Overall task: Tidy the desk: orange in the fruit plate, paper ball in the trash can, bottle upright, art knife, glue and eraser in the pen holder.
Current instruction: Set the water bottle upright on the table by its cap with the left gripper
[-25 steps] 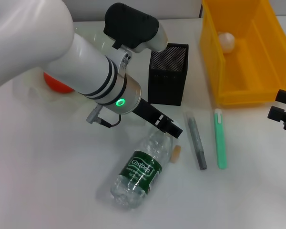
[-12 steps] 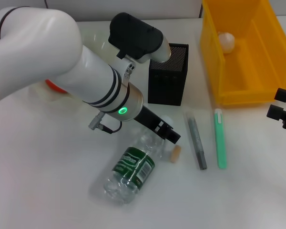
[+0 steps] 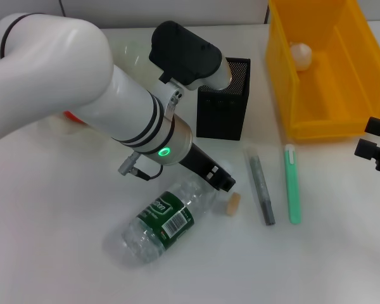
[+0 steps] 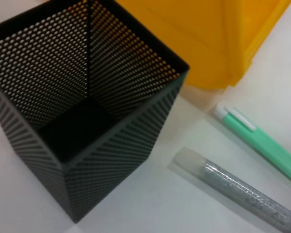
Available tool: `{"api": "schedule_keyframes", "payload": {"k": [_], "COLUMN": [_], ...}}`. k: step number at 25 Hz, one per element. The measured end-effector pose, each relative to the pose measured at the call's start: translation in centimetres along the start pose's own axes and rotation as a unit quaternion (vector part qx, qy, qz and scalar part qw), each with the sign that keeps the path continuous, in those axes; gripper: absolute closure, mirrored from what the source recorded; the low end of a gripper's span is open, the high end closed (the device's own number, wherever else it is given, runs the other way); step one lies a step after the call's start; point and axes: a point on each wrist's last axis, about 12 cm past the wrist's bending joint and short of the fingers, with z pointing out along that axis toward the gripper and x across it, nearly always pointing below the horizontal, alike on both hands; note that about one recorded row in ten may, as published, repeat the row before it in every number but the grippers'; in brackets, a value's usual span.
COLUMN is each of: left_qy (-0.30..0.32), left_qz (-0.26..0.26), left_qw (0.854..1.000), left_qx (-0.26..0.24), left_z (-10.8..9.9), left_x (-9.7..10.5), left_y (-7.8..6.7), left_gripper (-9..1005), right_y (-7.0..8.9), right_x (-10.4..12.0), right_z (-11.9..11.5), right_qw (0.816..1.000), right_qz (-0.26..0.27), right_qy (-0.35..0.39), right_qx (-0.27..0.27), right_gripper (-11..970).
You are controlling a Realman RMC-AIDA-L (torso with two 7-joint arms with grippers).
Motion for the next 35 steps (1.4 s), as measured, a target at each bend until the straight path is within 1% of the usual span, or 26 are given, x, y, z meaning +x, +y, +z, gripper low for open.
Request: {"api": "schedule_keyframes", "payload": {"k": [3,6,8,9,10,12,13,14,15,16,21,24,25,27,28,30,31,32,33,34,35], "left_qy": [-0.002,-0.015,-0.029,-0.048,-0.048,-0.071,-0.085,-0.108,-0.108,-0.118,-0.169,-0.220,-0.220,-0.248,-0.256,-0.288,-0.296,-0.315,-0.318,-0.336,-0.349], "left_qz": [0.013,0.032,0.049,0.056,0.056,0.067,0.070,0.070,0.070,0.066,0.030,0.002,0.002,-0.008,-0.009,-0.015,-0.017,-0.019,-0.020,-0.024,-0.022], "left_qw": [1.000,0.999,0.998,0.997,0.997,0.995,0.994,0.991,0.991,0.990,0.982,0.970,0.970,0.960,0.958,0.945,0.942,0.935,0.934,0.928,0.922], "left_qx": [0.002,0.009,0.015,0.019,0.019,0.022,0.025,0.033,0.033,0.039,0.074,0.107,0.107,0.125,0.132,0.153,0.156,0.162,0.162,0.162,0.164], "left_z": [-0.1,-0.5,-1.1,-2.0,-2.0,-3.0,-3.5,-4.4,-4.4,-4.8,-6.7,-8.2,-8.2,-8.9,-9.1,-9.6,-9.7,-10.0,-10.0,-10.3,-10.3], "left_x": [0.0,0.0,-0.1,0.1,0.1,0.5,0.8,1.5,1.5,1.8,3.8,5.6,5.6,6.7,7.0,8.3,8.6,9.2,9.4,10.1,10.6], "left_y": [-0.4,-1.2,-1.6,-1.6,-1.6,-1.2,-0.9,-0.3,-0.3,0.2,2.8,4.8,4.8,5.8,6.1,6.9,7.1,7.6,7.7,8.2,8.4], "left_gripper": [553,547,542,540,538,534,532,530,528,526,515,509,507,503,501,496,494,492,490,488,486], "right_y": [0.0,0.0,0.1,0.1,0.1,0.1,0.1,0.2,0.2,0.2,0.2,0.3,0.3,0.3,0.3,0.3,0.3,0.2,0.2,0.2,0.2], "right_x": [0.0,0.1,0.1,0.1,0.1,0.1,0.1,0.1,0.1,0.1,0.0,-0.1,-0.1,-0.2,-0.2,-0.3,-0.3,-0.4,-0.5,-0.5,-0.5], "right_z": [-0.1,-0.1,-0.2,-0.3,-0.3,-0.3,-0.3,-0.2,-0.2,-0.2,0.2,0.7,0.7,1.0,1.1,1.4,1.5,1.7,1.8,2.1,2.1], "right_qw": [1.000,1.000,1.000,1.000,1.000,1.000,1.000,1.000,1.000,1.000,1.000,1.000,1.000,1.000,1.000,1.000,0.999,0.999,0.999,0.999,0.999], "right_qz": [0.001,0.001,0.002,0.003,0.003,0.003,0.003,0.003,0.003,0.003,0.005,0.009,0.009,0.010,0.010,0.013,0.013,0.014,0.015,0.017,0.017], "right_qy": [0.000,0.000,-0.001,-0.003,-0.003,-0.005,-0.006,-0.007,-0.007,-0.007,-0.009,-0.013,-0.013,-0.015,-0.015,-0.018,-0.020,-0.022,-0.024,-0.028,-0.028], "right_qx": [0.001,0.002,0.003,0.005,0.005,0.005,0.004,0.003,0.003,0.003,-0.003,-0.009,-0.009,-0.013,-0.015,-0.020,-0.021,-0.023,-0.024,-0.028,-0.028], "right_gripper": [317,317,317,317,317,317,317,317,317,317,317,316,316,316,316,316,316,316,316,316,316]}}
